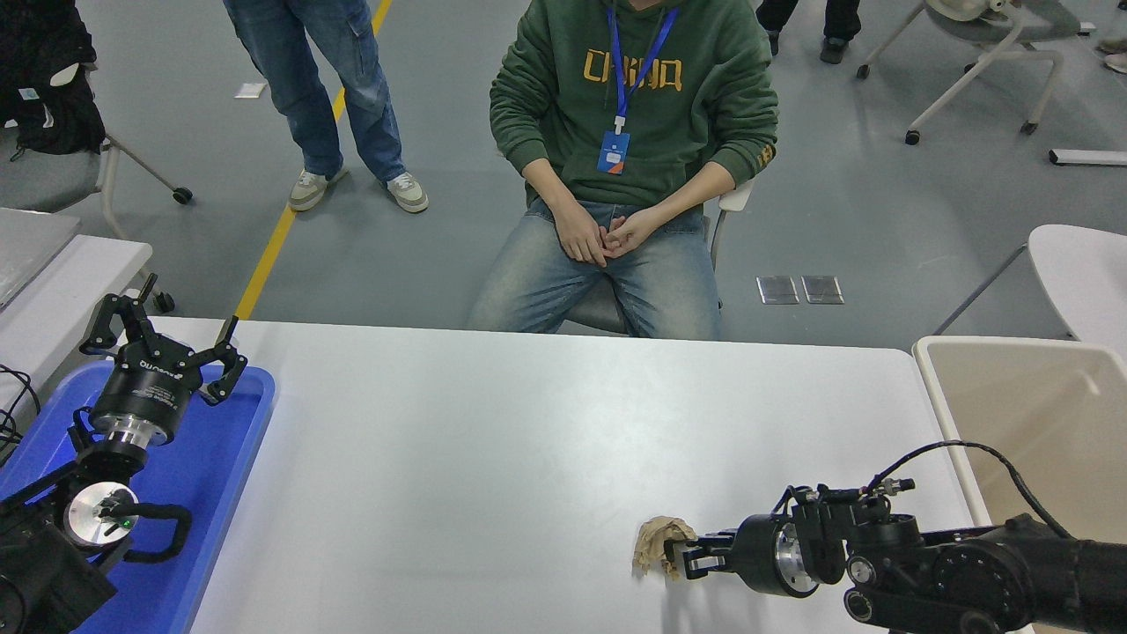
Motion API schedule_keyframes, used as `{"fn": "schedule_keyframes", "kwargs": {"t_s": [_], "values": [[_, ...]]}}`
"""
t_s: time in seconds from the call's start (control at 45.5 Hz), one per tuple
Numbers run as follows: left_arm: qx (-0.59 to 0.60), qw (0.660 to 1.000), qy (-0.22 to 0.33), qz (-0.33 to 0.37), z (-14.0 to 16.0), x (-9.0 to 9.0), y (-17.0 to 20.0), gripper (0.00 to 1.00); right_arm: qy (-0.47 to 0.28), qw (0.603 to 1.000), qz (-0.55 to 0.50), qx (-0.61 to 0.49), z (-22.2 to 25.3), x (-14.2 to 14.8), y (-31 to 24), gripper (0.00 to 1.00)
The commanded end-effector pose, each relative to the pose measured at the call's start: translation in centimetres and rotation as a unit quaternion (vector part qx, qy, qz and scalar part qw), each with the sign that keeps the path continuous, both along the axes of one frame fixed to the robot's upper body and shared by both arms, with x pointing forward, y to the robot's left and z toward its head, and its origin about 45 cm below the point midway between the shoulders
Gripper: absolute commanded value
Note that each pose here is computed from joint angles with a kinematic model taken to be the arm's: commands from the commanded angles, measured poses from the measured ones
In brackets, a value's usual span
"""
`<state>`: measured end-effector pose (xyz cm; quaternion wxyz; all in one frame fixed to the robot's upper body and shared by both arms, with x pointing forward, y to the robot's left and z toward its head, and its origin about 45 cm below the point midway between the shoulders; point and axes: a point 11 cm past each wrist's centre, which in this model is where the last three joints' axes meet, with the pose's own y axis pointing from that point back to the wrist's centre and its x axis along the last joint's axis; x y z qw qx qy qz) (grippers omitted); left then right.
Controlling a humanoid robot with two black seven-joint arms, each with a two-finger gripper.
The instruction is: Clean the table surface
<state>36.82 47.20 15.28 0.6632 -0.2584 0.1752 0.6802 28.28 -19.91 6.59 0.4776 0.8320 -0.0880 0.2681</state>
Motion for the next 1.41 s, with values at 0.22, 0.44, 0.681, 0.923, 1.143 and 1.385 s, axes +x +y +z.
{"fn": "schedule_keyframes", "kwargs": {"t_s": [0.22, 0.44, 0.681, 0.923, 1.143, 1.385], "values": [[0.0, 1.0, 0.0, 0.0, 0.0, 0.0, 0.0, 1.0, 0.004, 0.999, -0.036, 0.01, 3.2, 1.5, -2.2, 0.0], [0.0, 1.0, 0.0, 0.0, 0.0, 0.0, 0.0, 1.0, -0.008, 0.998, -0.055, 0.009, 7.1, 2.4, -5.2, 0.0], [0.0, 1.0, 0.0, 0.0, 0.0, 0.0, 0.0, 1.0, -0.036, 0.994, -0.105, -0.018, 14.8, 3.6, -12.3, 0.0], [0.0, 1.0, 0.0, 0.0, 0.0, 0.0, 0.0, 1.0, -0.045, 0.985, -0.164, -0.032, 21.3, 3.9, -18.3, 0.0], [0.0, 1.0, 0.0, 0.0, 0.0, 0.0, 0.0, 1.0, -0.058, 0.982, -0.175, -0.033, 26.6, 4.0, -20.4, 0.0], [0.0, 1.0, 0.0, 0.0, 0.0, 0.0, 0.0, 1.0, -0.075, 0.982, -0.169, -0.039, 32.0, 3.8, -21.4, 0.0]]}}
